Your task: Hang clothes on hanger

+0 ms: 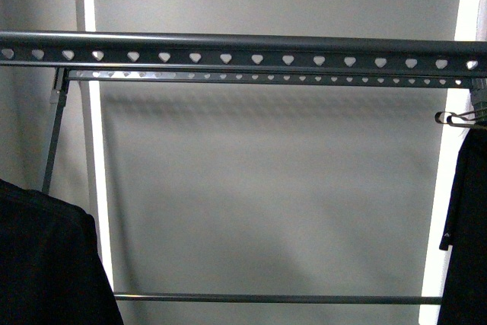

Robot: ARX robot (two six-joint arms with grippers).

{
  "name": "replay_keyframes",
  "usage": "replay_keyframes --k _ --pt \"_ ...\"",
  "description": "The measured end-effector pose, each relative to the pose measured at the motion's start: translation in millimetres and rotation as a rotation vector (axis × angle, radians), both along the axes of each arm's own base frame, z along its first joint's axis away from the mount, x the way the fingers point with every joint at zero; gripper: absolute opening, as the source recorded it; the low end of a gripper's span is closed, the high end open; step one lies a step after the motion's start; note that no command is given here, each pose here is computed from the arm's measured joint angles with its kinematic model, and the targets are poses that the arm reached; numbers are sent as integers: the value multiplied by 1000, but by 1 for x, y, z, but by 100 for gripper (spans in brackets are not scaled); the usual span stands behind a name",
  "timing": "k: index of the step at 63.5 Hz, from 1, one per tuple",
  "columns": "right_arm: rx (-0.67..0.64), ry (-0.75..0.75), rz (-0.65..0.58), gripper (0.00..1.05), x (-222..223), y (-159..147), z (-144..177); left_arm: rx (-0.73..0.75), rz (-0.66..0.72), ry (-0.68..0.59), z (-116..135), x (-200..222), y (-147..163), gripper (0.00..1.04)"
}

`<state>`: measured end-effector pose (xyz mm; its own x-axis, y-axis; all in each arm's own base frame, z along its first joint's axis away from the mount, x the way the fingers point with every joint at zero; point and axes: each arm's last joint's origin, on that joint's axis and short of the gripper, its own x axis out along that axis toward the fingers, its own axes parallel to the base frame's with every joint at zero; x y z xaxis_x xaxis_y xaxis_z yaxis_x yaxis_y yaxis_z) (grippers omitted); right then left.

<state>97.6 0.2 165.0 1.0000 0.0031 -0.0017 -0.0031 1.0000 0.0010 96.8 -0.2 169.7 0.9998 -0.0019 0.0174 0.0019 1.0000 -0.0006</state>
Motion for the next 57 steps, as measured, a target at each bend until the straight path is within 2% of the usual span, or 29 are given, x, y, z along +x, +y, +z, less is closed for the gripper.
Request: replay_keyframes --k 25,31,43,47,57 --pt "0 0 0 97 0 0 0 0 0 0 0 0 0 98" --pt "0 0 0 97 0 0 0 -51 -52 -16 5 5 -5 98" --pt "0 0 0 97 0 0 0 -92 218 -79 84 45 -37 98" --pt "0 0 0 97 0 0 0 -97 323 -61 108 65 -49 98" --pt "0 0 0 97 0 0 0 -99 563 25 140 119 -73 98"
